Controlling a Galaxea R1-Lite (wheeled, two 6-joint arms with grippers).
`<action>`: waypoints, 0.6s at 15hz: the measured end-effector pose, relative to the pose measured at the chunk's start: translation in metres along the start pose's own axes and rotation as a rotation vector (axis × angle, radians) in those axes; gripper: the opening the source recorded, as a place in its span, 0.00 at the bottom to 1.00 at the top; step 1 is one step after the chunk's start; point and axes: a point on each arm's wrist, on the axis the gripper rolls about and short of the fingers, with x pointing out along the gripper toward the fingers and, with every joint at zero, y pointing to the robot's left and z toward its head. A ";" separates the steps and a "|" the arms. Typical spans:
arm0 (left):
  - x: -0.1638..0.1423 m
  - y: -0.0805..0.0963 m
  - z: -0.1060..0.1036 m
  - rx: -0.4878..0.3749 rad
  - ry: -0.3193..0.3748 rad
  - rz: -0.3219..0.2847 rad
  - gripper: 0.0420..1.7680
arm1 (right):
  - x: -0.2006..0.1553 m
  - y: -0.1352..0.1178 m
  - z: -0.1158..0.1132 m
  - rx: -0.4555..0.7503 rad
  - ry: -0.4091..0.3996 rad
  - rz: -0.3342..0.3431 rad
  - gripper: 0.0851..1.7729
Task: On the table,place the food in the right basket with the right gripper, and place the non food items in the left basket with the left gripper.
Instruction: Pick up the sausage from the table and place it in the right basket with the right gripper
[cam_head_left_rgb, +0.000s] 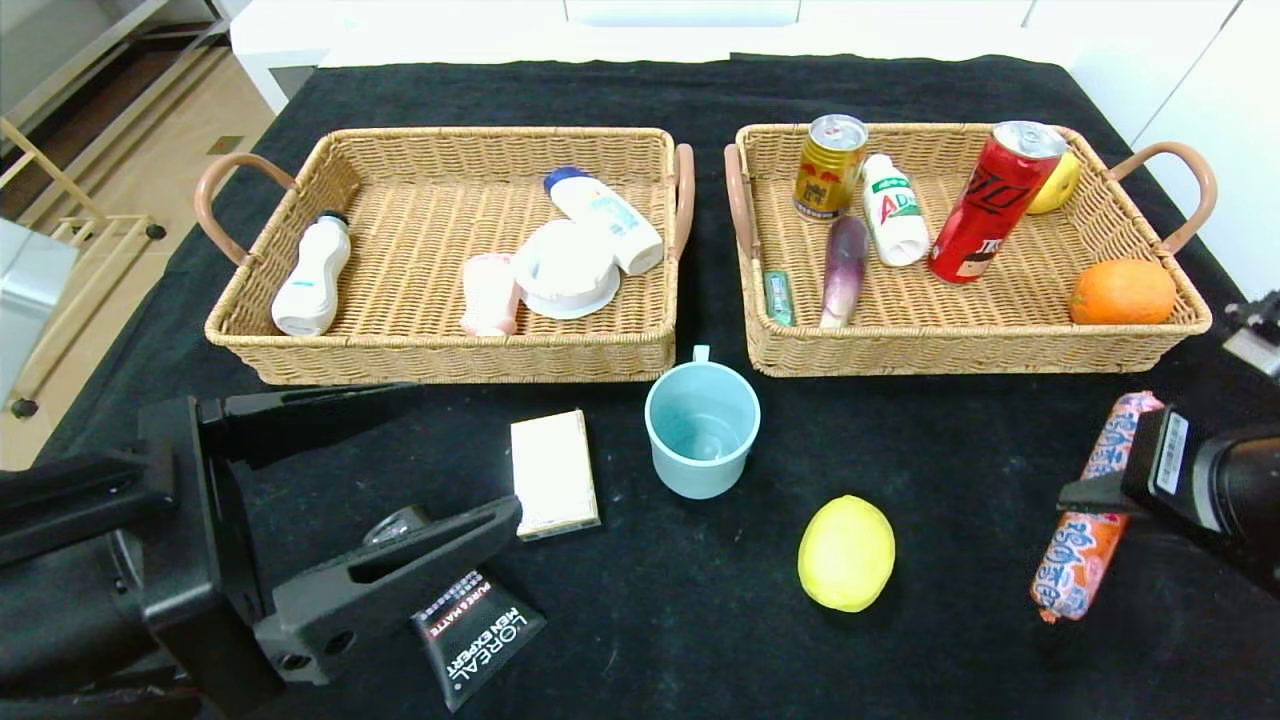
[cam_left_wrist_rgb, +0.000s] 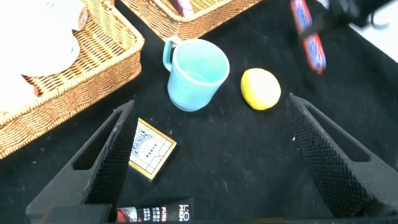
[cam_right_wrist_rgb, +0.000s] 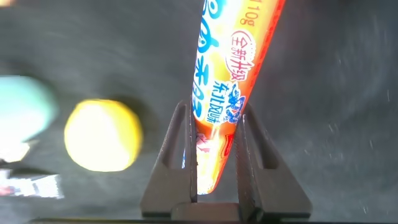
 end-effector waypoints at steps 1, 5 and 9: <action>0.000 0.000 0.000 0.000 0.000 0.000 0.97 | -0.005 0.007 0.007 -0.006 -0.027 0.026 0.21; 0.000 0.000 0.000 0.002 -0.003 0.000 0.97 | -0.009 0.035 0.034 -0.036 -0.125 0.079 0.21; 0.000 0.000 0.000 0.002 -0.004 0.001 0.97 | -0.007 0.061 0.043 -0.152 -0.178 0.157 0.21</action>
